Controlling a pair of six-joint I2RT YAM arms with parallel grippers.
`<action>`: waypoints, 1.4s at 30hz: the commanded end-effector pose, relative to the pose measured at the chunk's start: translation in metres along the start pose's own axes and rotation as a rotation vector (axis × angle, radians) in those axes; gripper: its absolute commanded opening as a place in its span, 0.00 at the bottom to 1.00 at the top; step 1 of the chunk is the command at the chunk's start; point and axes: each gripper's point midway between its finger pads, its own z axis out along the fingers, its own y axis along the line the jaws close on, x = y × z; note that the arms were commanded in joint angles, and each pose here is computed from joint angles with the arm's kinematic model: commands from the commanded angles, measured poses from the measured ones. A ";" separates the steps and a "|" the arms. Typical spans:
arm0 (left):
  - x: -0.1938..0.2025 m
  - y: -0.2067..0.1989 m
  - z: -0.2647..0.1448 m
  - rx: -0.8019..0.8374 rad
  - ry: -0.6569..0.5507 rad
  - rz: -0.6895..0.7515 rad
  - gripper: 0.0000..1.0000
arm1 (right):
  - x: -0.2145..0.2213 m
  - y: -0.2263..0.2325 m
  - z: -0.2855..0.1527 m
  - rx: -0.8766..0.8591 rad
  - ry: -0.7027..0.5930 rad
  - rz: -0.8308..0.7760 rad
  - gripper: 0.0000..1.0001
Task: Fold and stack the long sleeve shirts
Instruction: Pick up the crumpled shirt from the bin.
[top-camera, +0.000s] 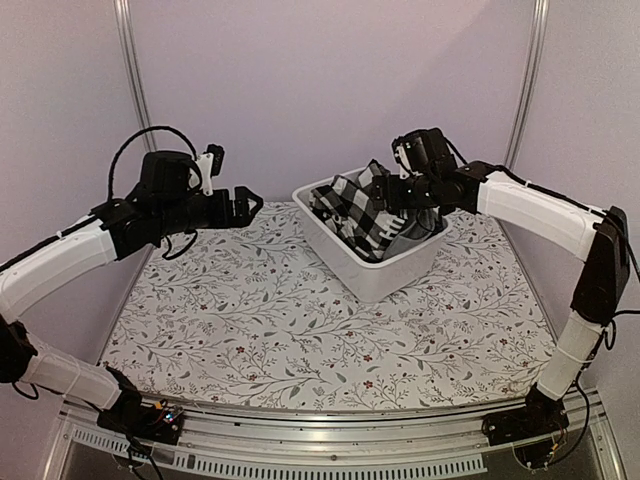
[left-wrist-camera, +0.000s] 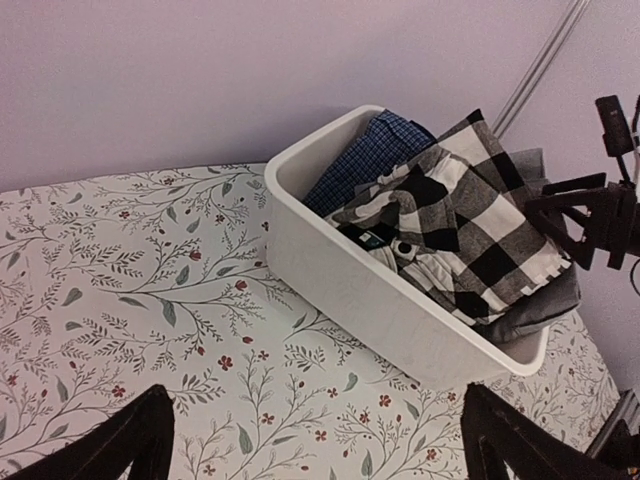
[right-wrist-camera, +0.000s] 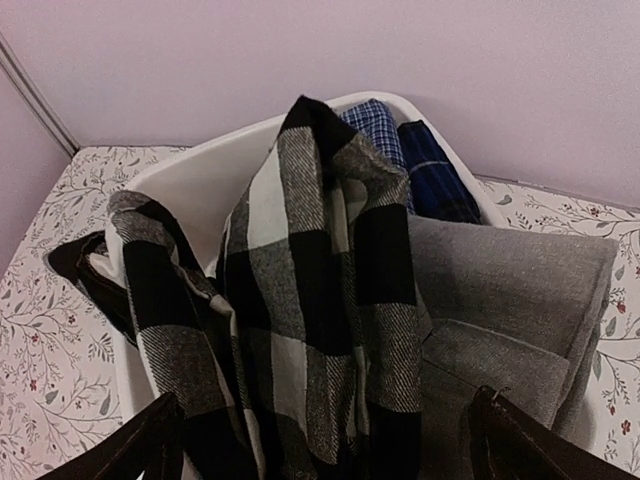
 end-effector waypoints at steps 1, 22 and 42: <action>-0.008 -0.004 -0.002 0.021 0.000 -0.011 1.00 | 0.015 -0.003 0.015 0.011 0.072 -0.012 0.96; -0.018 -0.011 -0.002 0.045 -0.011 -0.048 1.00 | 0.015 0.010 0.063 -0.085 0.126 0.065 0.42; -0.050 -0.010 -0.019 0.025 -0.101 -0.042 1.00 | -0.125 0.065 -0.043 -0.286 -0.272 0.016 0.00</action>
